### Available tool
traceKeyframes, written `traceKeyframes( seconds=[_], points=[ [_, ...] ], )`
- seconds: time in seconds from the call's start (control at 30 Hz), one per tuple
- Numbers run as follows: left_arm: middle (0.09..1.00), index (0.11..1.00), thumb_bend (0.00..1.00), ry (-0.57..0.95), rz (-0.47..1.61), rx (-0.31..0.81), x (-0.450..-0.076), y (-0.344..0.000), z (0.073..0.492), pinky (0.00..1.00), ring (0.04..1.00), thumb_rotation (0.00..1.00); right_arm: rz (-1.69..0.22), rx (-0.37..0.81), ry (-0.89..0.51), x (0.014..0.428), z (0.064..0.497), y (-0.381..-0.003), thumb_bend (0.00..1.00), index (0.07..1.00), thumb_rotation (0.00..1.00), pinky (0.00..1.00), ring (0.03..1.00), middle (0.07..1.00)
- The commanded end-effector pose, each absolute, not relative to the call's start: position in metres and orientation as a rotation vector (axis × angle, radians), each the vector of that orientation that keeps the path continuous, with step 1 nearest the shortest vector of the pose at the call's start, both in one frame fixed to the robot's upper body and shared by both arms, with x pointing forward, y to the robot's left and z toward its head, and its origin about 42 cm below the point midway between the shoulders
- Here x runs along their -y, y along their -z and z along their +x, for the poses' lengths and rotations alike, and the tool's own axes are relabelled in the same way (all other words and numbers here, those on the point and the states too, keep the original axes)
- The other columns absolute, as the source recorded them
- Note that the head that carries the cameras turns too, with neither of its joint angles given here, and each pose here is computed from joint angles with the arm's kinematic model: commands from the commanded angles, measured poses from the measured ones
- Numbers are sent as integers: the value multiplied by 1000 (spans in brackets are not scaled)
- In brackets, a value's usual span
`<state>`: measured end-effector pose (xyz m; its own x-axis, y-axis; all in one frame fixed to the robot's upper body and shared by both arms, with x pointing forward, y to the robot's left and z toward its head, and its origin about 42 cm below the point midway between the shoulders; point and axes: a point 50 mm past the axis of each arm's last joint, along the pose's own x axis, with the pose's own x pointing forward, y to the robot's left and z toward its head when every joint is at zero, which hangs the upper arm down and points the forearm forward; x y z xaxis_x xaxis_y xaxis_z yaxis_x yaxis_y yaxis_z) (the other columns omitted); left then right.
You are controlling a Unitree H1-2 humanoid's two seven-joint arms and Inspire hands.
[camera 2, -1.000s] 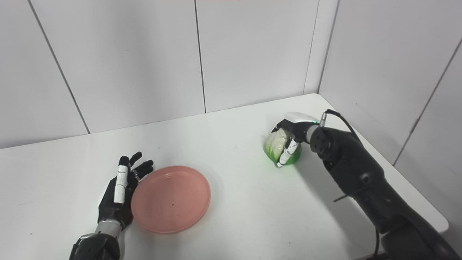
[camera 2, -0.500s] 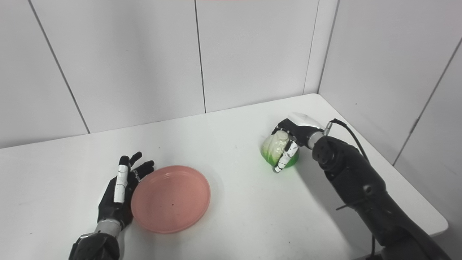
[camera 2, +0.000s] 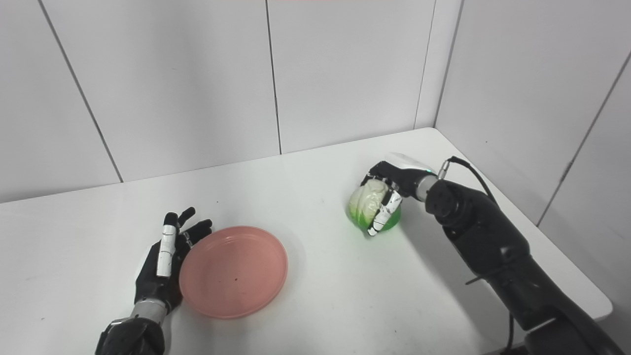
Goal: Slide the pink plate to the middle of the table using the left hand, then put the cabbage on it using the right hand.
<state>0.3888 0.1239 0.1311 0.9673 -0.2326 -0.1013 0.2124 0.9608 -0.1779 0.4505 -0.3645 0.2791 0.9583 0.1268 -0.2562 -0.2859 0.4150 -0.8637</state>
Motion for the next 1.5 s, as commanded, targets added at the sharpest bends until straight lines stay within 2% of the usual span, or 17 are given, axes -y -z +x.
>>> traceKeyframes(
  seconds=[0.0, 0.17, 0.27, 0.53, 0.67, 0.87, 0.97, 1.1, 1.27, 1.47],
  points=[
    [756, 866, 840, 235, -172, -220, -117, -115, 383, 802, 821, 915, -1138, -32, -217, 364, 458, -339, 573, 611, 0, 355, 442, 486],
    [755, 869, 833, 235, -165, -220, -114, -114, 381, 791, 815, 917, -1164, 23, -247, 355, 460, -366, 571, 609, 0, 366, 454, 486],
    [760, 878, 833, 235, -166, -221, -112, -114, 381, 803, 820, 920, -1178, 69, -267, 347, 462, -377, 571, 599, 0, 411, 495, 486],
    [763, 889, 840, 230, -187, -226, -102, -114, 379, 849, 828, 901, -1174, 126, -358, 311, 457, -394, 571, 584, 0, 393, 489, 486],
    [758, 885, 839, 228, -201, -229, -95, -114, 378, 891, 830, 883, -1165, 172, -420, 292, 454, -394, 570, 575, 0, 347, 467, 486],
    [756, 893, 842, 223, -206, -239, -82, -114, 378, 915, 837, 881, -1128, 234, -528, 263, 450, -387, 570, 558, 0, 404, 493, 489],
    [746, 903, 843, 220, -200, -238, -77, -113, 378, 953, 844, 882, -1109, 237, -554, 250, 446, -383, 570, 555, 0, 354, 446, 487],
    [751, 914, 834, 216, -174, -231, -71, -114, 379, 942, 847, 902, -1093, 238, -607, 233, 442, -380, 571, 565, 0, 300, 397, 486],
    [774, 921, 853, 213, -174, -228, -66, -114, 380, 896, 859, 908, -1097, 307, -673, 211, 437, -379, 570, 545, 0, 311, 413, 488],
    [793, 922, 873, 204, -174, -230, -64, -115, 378, 883, 885, 914, -1072, 311, -733, 193, 429, -368, 571, 539, 0, 354, 450, 488]
  ],
)
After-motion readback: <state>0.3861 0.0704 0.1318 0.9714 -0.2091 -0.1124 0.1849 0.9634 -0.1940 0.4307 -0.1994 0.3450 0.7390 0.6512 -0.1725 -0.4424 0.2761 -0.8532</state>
